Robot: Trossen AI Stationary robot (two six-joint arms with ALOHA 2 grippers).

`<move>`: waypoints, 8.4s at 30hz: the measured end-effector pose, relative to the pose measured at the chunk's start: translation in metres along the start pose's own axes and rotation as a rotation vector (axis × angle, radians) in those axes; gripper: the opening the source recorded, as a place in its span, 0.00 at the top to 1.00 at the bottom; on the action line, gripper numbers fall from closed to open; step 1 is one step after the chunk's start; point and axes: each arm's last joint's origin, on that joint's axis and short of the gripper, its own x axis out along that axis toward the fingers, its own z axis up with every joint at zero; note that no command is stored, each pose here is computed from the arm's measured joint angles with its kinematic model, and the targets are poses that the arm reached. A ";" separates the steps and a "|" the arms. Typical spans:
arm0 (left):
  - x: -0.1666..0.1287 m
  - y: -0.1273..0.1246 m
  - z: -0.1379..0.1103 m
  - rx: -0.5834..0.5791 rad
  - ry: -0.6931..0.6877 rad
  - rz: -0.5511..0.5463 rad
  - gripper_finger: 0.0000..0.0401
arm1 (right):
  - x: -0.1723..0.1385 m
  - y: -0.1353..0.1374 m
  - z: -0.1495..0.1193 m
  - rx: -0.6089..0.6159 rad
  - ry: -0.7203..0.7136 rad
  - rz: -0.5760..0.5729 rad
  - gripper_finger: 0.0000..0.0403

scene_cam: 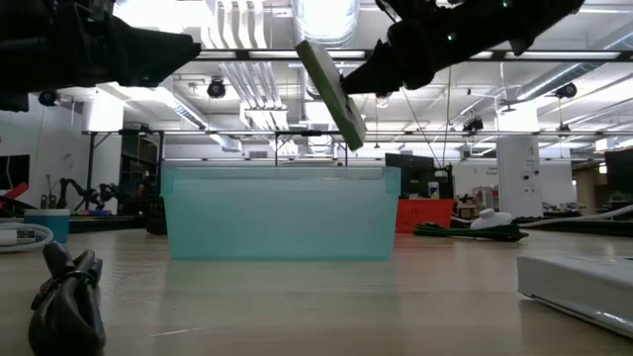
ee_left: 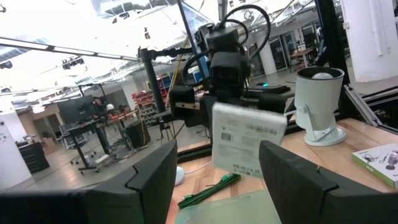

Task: Pick and place items into bin
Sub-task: Put the top white card reader box into the black bin

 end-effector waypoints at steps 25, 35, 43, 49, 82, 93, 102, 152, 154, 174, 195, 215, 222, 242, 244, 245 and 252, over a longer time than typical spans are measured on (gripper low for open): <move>0.014 -0.003 0.001 -0.004 0.019 -0.012 0.47 | -0.002 -0.006 -0.001 0.003 -0.021 -0.200 0.98; 0.020 -0.008 -0.007 0.014 0.075 -0.036 0.47 | -0.002 -0.007 -0.002 -0.014 -0.013 -0.225 0.98; 0.033 -0.012 -0.011 0.036 0.110 -0.055 0.47 | -0.002 -0.007 0.000 -0.010 -0.032 -0.230 0.98; 0.051 -0.014 -0.003 0.072 0.082 -0.044 0.47 | -0.003 -0.008 0.004 0.008 -0.065 -0.239 0.98; 0.152 -0.026 -0.022 0.025 -0.053 0.250 0.47 | -0.008 -0.018 0.020 0.014 -0.200 -0.397 0.98; 0.154 -0.023 -0.019 0.038 -0.043 0.306 0.52 | -0.008 -0.018 0.020 0.013 -0.200 -0.397 0.98; 0.154 -0.020 -0.018 0.034 -0.026 0.350 0.84 | -0.008 -0.018 0.021 0.014 -0.202 -0.396 0.98; 0.104 -0.004 -0.011 0.172 0.174 0.449 0.96 | -0.054 0.041 -0.011 -0.144 -0.128 0.262 0.67; 0.103 -0.005 -0.012 0.174 0.179 0.446 0.96 | -0.057 0.039 -0.014 -0.139 -0.125 0.262 0.69; 0.102 -0.005 -0.014 0.186 0.203 0.437 0.96 | -0.101 0.018 -0.036 -0.091 -0.266 0.227 0.80; 0.100 0.006 0.009 0.201 0.364 0.459 0.96 | -0.101 0.017 -0.034 -0.056 -0.264 0.219 0.83; 0.085 0.015 0.024 0.080 0.527 0.431 0.96 | -0.101 0.015 -0.034 -0.030 -0.250 0.176 0.84; 0.088 0.024 0.022 0.108 0.565 0.455 0.96 | -0.101 0.015 -0.034 -0.032 -0.248 0.172 0.84; 0.111 0.073 0.030 0.139 0.837 0.531 0.96 | -0.101 0.015 -0.034 -0.064 -0.250 0.165 0.85; 0.115 0.078 0.028 0.133 0.861 0.518 0.96 | -0.101 0.015 -0.034 -0.065 -0.249 0.165 0.85; 0.116 0.080 0.026 0.135 0.884 0.509 0.96 | -0.101 0.015 -0.034 -0.064 -0.249 0.166 0.86; 0.122 0.096 0.020 0.063 1.021 0.561 0.96 | -0.101 0.015 -0.035 -0.063 -0.246 0.166 0.85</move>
